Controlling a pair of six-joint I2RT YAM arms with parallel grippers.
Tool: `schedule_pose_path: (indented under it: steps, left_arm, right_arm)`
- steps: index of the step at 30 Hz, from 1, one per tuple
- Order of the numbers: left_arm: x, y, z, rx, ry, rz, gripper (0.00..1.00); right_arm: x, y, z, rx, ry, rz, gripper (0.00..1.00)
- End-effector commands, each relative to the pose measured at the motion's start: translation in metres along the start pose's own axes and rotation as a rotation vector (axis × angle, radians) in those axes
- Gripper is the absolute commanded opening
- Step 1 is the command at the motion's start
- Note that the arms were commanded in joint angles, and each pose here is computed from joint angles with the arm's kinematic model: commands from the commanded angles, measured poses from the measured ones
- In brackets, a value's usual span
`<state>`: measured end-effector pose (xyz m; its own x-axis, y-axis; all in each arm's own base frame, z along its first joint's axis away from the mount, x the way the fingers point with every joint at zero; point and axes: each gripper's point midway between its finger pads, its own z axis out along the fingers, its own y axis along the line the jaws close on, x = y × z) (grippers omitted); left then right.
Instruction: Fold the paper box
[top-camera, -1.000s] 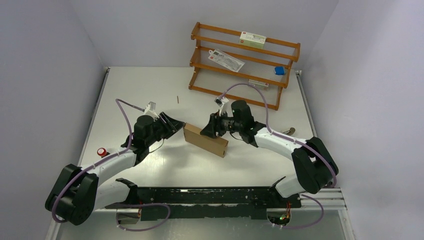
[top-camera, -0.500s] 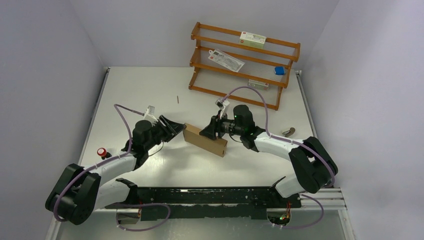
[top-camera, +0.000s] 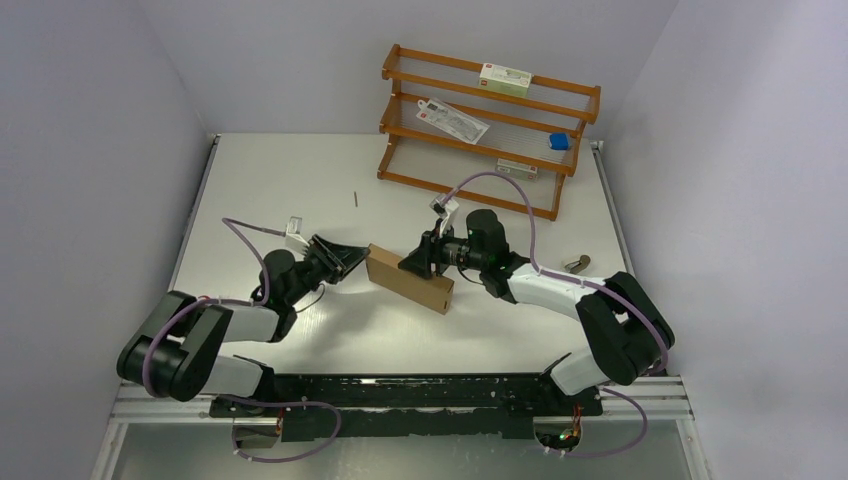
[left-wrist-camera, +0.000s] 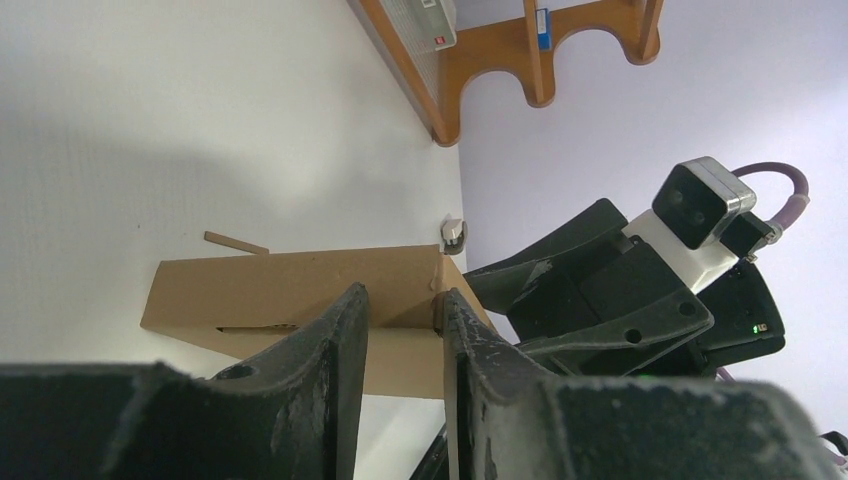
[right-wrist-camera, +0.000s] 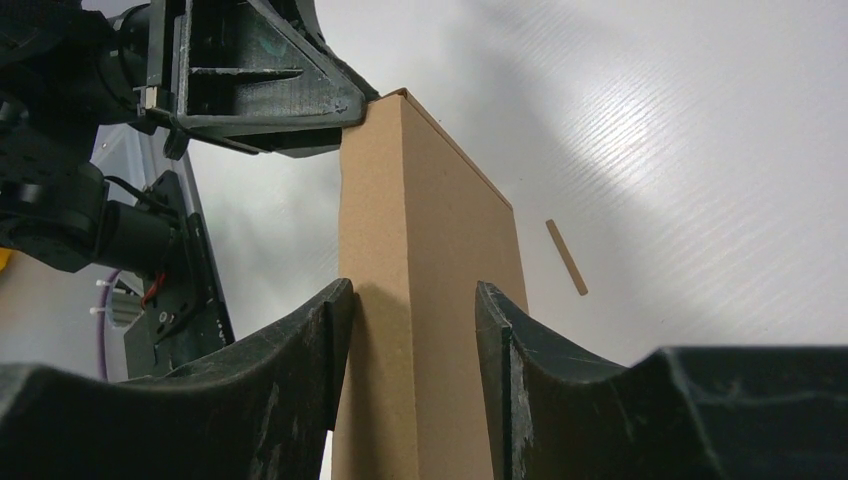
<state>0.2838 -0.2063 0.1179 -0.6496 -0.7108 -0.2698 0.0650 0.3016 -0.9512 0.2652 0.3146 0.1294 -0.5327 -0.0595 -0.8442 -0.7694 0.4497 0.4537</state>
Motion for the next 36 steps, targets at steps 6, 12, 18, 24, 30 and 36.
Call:
schedule_pose_path:
  steps: [6,12,18,24,30,36]
  left_arm:
    - [0.029,0.086,-0.022,-0.345,0.095,-0.038,0.17]
    - [0.001,0.038,-0.001,-0.252,0.060,0.082,0.33]
    - [-0.037,-0.005,0.004,-0.226,-0.018,0.203,0.52]
    - [-0.072,-0.032,-0.008,-0.295,-0.083,0.367,0.68]
    - [-0.085,-0.068,-0.026,-0.331,-0.086,0.402,0.71]
    - [-0.094,-0.108,-0.038,-0.315,-0.098,0.408,0.71]
  right_arm:
    - [0.041,-0.024,-0.003,0.107,0.140,0.024,0.50]
    - [0.022,-0.026,0.002,0.120,0.116,-0.005,0.50]
    - [0.001,-0.019,0.004,0.104,0.098,-0.020,0.53]
    - [-0.034,-0.008,-0.004,0.122,0.070,-0.056,0.61]
    - [-0.043,0.000,-0.012,0.129,0.116,-0.060,0.65]
    - [-0.024,0.007,-0.016,0.121,0.218,-0.093,0.65]
